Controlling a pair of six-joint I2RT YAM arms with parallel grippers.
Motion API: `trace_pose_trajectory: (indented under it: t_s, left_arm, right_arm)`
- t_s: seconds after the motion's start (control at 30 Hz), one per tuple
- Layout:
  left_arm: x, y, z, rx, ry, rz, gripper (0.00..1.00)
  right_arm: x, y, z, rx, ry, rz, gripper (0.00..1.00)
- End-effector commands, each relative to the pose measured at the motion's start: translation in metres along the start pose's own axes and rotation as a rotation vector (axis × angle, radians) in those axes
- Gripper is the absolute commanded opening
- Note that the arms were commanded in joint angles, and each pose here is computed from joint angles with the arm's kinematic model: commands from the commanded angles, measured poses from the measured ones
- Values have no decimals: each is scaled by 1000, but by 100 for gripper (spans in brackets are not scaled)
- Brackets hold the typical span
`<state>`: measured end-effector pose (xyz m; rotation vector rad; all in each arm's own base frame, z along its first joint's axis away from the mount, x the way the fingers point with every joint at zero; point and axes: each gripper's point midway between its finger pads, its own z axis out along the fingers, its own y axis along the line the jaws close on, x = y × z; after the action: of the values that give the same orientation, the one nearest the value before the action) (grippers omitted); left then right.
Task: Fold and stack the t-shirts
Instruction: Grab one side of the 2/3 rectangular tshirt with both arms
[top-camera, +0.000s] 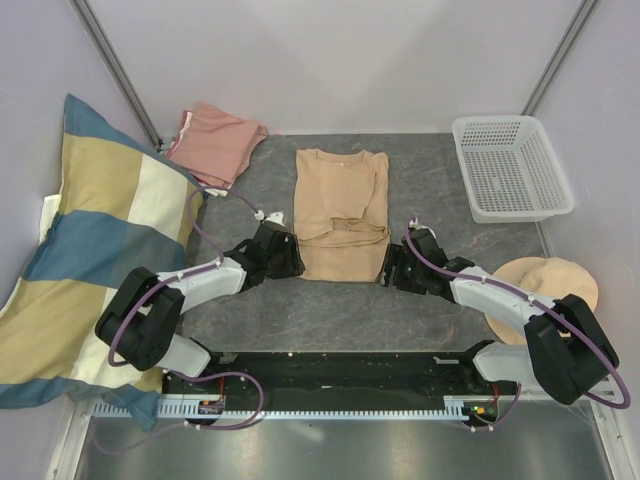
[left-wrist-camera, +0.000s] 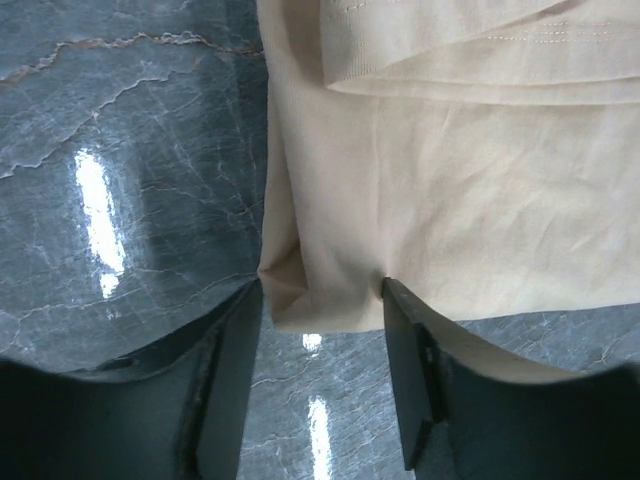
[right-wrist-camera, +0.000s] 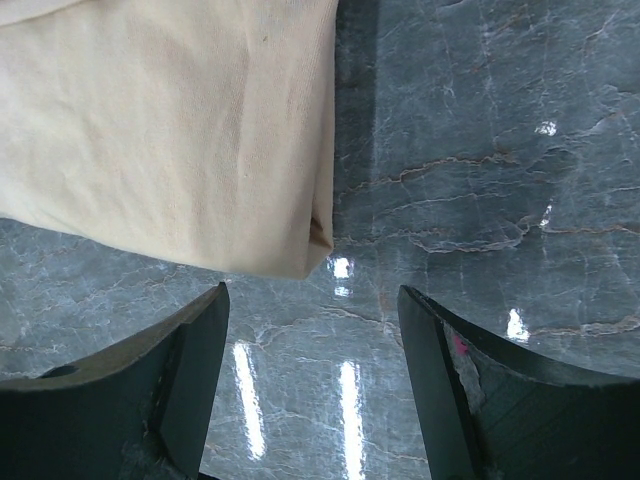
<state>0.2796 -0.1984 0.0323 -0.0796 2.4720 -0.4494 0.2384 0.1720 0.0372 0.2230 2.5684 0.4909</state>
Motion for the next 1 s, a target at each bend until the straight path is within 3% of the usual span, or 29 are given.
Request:
trace_pose_trajectory:
  t_s: [0.0, 0.33, 0.77, 0.97]
  left_arm:
    - [-7, -8, 6, 25, -24, -14, 56]
    - [0, -4, 9, 15, -7, -13, 50]
    - [2, -3, 8, 15, 0, -8, 49]
    - [3, -3, 9, 16, 3, -9, 49]
  right_arm:
    - [-2, 4, 1, -17, -11, -2, 77]
    - [-3, 5, 4, -16, -16, -1, 77]
    - [-23, 12, 12, -3, -61, -23, 62]
    - [-31, 17, 10, -12, -77, -32, 62]
